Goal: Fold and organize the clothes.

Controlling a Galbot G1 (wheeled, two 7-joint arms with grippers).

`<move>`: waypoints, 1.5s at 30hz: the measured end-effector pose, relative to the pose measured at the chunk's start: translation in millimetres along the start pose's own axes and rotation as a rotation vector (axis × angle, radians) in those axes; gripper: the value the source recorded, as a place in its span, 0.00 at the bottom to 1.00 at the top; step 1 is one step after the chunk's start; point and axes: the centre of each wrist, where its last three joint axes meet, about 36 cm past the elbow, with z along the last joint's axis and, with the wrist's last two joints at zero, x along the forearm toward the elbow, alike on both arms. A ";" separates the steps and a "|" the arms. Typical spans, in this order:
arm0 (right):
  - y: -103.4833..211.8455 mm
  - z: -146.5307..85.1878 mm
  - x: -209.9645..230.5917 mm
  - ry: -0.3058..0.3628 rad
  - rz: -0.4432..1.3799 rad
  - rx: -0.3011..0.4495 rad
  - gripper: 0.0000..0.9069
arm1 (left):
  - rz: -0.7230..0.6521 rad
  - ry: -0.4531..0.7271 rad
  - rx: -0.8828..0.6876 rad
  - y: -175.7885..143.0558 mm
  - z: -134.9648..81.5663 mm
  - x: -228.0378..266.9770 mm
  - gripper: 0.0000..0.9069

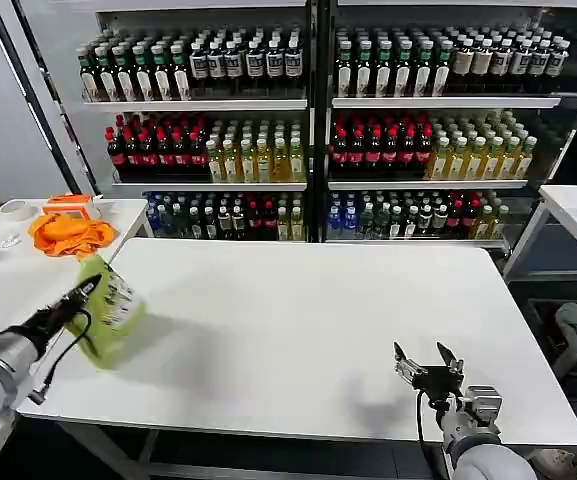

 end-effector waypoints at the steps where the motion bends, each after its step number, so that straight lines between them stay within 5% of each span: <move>1: 0.2 -0.1 0.2 -0.003 -0.001 0.001 1.00 | -0.003 0.009 -0.034 -3.0 0.6 -0.1 0.02; 15: -3.4 -0.1 11.1 -0.009 0.004 0.017 1.00 | -0.019 0.175 -0.487 -46.2 126.2 -49.7 0.02; 31: -9.5 -0.1 14.1 -0.008 0.019 0.018 1.00 | 0.173 0.187 -0.559 -138.2 167.7 -81.7 0.03; 33: -9.7 -0.3 14.3 -0.009 0.020 0.018 1.00 | 0.186 0.194 -0.560 -148.5 174.3 -82.8 0.19; 34: -9.9 -0.5 14.5 -0.009 0.021 0.018 1.00 | 0.192 0.199 -0.562 -152.6 177.5 -83.3 0.66; 35: -10.1 -0.7 14.6 -0.010 0.021 0.018 1.00 | 0.194 0.204 -0.565 -156.7 180.7 -84.2 1.00; 45: -9.1 -0.9 11.4 -0.010 0.020 0.015 1.00 | 0.296 0.194 -0.491 -199.8 202.3 -83.5 1.00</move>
